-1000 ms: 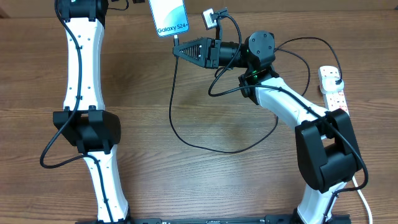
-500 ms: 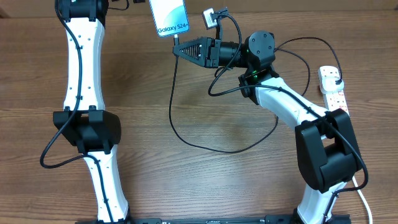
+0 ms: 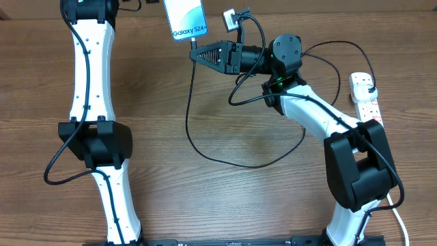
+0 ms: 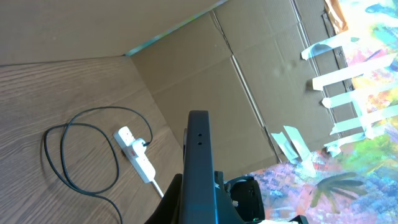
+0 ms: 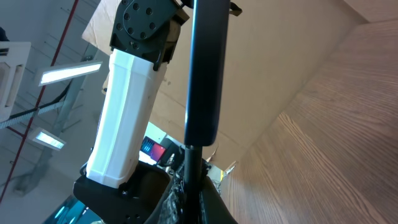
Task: Plug charger to phone and switch on socket
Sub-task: 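Push the connector into the phone's port with the right gripper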
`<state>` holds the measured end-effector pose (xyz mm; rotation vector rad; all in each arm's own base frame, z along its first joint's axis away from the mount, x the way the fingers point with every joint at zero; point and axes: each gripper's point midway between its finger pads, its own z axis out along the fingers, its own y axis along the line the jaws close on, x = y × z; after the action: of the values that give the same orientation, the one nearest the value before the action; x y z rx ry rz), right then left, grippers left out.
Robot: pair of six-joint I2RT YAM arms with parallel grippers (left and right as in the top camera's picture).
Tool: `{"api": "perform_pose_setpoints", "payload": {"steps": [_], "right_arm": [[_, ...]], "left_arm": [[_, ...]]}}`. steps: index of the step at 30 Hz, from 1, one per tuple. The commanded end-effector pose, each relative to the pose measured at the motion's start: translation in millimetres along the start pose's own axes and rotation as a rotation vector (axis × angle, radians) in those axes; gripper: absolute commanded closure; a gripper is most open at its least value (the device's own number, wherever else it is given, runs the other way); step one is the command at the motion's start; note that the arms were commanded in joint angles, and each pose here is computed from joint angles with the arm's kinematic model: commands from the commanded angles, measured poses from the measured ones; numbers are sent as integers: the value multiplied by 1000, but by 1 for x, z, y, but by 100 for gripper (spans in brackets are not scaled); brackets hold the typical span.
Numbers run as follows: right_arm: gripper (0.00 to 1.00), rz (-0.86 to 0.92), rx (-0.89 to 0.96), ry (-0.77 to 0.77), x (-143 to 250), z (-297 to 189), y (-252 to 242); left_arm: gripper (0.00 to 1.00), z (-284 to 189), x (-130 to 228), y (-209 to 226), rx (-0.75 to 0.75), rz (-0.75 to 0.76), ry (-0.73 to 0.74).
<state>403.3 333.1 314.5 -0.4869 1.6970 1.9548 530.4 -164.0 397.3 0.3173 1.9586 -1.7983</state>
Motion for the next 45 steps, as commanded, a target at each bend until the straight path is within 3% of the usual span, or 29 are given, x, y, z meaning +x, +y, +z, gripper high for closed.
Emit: {"api": "perform_pose_setpoints", "payload": {"steps": [1, 45], "right_arm": [[96, -29, -8, -19, -9, 0, 10], [96, -31, 7, -39, -17, -11, 6]], "left_arm": [[96, 9, 8, -7, 33, -8, 42], [96, 14, 31, -26, 146, 63, 165]]}}
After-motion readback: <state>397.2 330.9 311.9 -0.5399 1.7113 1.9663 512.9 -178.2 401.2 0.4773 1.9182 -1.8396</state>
